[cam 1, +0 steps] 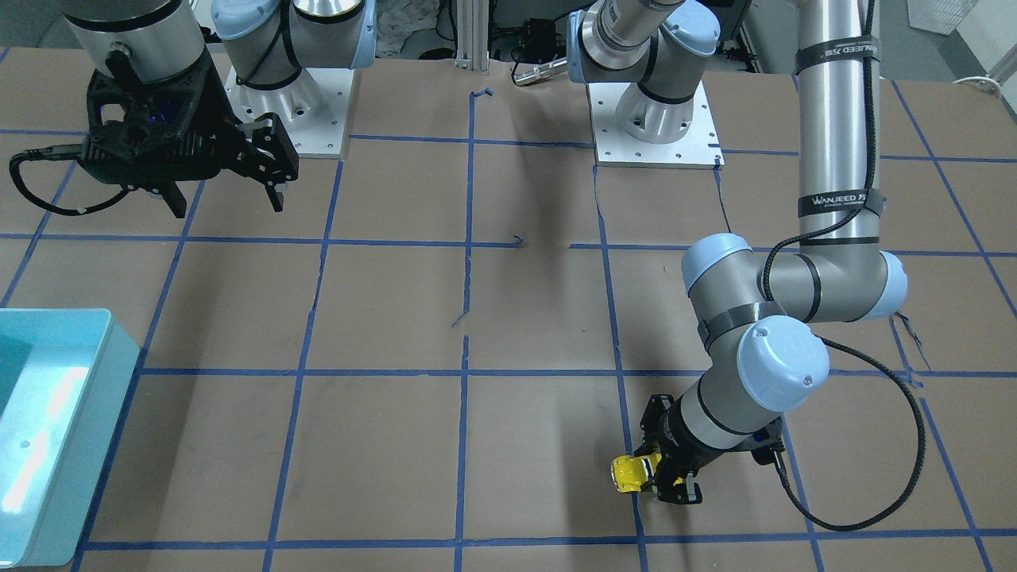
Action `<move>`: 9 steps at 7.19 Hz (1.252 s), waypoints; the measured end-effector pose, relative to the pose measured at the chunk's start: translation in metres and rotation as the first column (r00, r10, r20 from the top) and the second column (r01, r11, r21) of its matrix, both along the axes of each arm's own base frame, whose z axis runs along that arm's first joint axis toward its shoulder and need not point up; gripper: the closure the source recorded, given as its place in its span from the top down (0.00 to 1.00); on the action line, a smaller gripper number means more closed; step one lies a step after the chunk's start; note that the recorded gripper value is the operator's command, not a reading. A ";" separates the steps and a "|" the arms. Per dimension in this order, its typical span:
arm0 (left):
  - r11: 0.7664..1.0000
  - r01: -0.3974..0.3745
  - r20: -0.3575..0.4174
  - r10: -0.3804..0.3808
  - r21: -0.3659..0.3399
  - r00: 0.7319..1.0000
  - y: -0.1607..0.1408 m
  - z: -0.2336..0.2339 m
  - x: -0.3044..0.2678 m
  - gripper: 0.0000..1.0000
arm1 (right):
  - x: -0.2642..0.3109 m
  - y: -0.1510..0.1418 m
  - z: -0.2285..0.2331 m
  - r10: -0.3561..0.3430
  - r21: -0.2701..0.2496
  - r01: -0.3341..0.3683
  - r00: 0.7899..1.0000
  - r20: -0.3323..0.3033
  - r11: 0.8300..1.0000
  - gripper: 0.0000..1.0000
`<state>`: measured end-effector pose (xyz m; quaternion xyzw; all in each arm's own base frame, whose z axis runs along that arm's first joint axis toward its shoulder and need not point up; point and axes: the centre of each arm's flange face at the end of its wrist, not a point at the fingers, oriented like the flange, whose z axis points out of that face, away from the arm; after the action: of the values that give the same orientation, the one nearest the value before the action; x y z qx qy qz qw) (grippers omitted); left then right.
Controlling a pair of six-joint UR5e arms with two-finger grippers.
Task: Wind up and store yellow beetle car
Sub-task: 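Drag the held car back and forth on the table with the left gripper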
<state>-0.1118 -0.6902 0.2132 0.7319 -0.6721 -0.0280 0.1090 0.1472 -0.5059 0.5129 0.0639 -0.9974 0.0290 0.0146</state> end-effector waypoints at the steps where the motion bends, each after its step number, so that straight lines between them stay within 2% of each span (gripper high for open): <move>1: 1.000 0.008 -0.052 -0.008 0.005 0.999 0.002 -0.001 -0.013 0.00 | 0.000 0.000 0.000 0.000 0.000 0.000 1.000 0.000 1.000 1.00; 2: 1.000 0.028 -0.081 -0.027 0.014 0.996 0.005 -0.004 -0.026 0.00 | 0.000 0.000 0.000 0.000 0.000 0.000 1.000 0.000 1.000 1.00; 4: 0.996 0.081 -0.092 -0.079 0.024 0.993 0.009 -0.011 -0.038 0.00 | 0.000 0.000 0.000 0.000 0.000 0.000 1.000 -0.001 1.000 1.00; 7: 0.986 0.164 -0.054 -0.162 0.033 0.985 0.010 -0.015 -0.033 0.00 | 0.000 0.000 0.000 0.000 0.001 0.000 1.000 -0.003 1.000 1.00; 9: 0.981 0.190 -0.020 -0.189 0.040 0.982 0.009 -0.018 -0.024 0.00 | 0.000 -0.001 -0.001 0.000 0.001 0.000 1.000 -0.004 1.000 1.00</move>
<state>-0.1354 -0.6810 0.1949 0.6664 -0.7372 -0.0583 0.0957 0.1469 -0.5064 0.5122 0.0639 -0.9974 0.0283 0.0164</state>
